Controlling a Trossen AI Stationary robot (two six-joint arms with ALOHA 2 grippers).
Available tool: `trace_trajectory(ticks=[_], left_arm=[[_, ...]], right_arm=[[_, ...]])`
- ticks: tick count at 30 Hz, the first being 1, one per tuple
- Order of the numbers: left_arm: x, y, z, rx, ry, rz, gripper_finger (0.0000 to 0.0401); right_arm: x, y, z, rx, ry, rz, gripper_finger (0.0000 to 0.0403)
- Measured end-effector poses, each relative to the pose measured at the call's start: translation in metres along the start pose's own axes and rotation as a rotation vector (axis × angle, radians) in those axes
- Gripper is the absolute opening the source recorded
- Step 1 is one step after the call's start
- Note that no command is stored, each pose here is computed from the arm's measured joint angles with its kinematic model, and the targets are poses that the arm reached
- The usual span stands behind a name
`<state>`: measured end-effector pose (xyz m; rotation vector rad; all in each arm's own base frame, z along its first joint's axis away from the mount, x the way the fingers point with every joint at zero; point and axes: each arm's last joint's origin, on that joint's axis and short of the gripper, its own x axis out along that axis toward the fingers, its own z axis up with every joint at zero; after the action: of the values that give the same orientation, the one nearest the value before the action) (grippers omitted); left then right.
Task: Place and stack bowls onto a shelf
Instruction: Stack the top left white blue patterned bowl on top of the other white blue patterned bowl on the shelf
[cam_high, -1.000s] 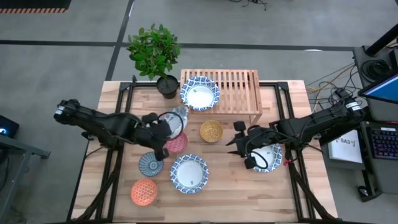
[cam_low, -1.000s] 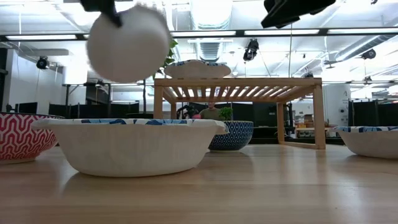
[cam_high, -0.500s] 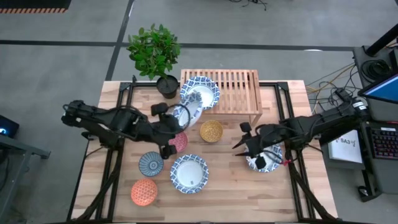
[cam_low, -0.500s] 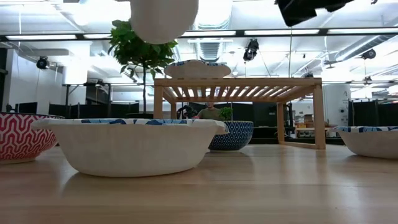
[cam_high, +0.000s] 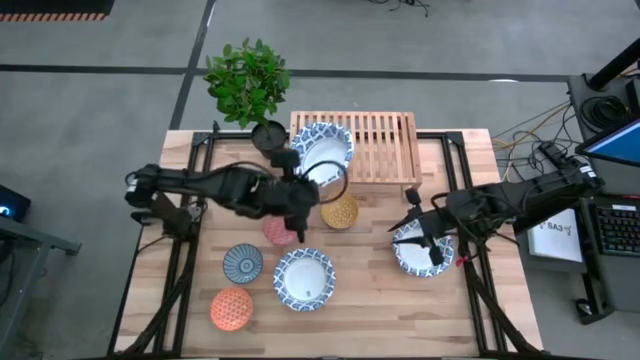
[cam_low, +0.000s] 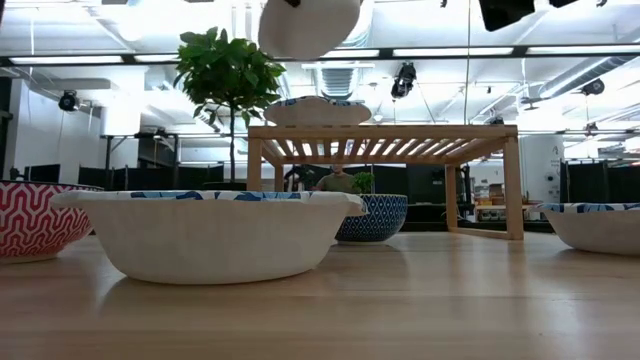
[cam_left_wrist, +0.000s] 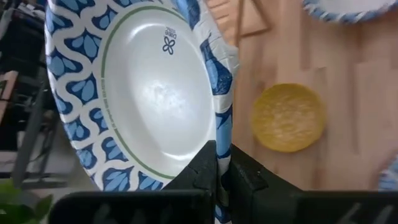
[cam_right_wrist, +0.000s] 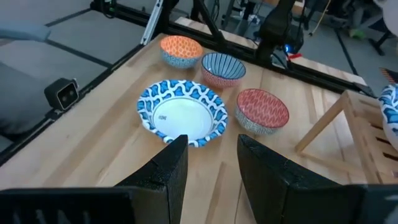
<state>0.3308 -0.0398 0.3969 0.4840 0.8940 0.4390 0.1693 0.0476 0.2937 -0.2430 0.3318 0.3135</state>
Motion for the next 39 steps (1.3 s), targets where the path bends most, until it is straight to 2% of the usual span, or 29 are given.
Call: trace_trajectory(ticks=[9,13,16,25,39], left_arm=[[0.044,0.03,-0.006,0.106,0.149,0.05,0.0],[0.061,0.038,-0.009,0.095,0.181,-0.016,0.0],[0.07,0.041,-0.011,0.087,0.202,-0.024,0.0],[0.074,0.042,-0.012,0.093,0.214,-0.022,0.0009],[0.075,0.044,-0.013,0.065,0.217,-0.015,0.0092]], right_arm=[[-0.003,0.0,0.001,-0.003,-0.02,-0.005,0.0128],[-0.002,0.0,0.001,-0.003,-0.017,-0.004,0.0128],[-0.002,0.0,0.001,-0.003,-0.015,-0.004,0.0128],[-0.002,0.0,0.001,-0.011,-0.014,-0.004,0.0128],[-0.002,0.0,0.001,-0.021,-0.014,-0.004,0.0128]])
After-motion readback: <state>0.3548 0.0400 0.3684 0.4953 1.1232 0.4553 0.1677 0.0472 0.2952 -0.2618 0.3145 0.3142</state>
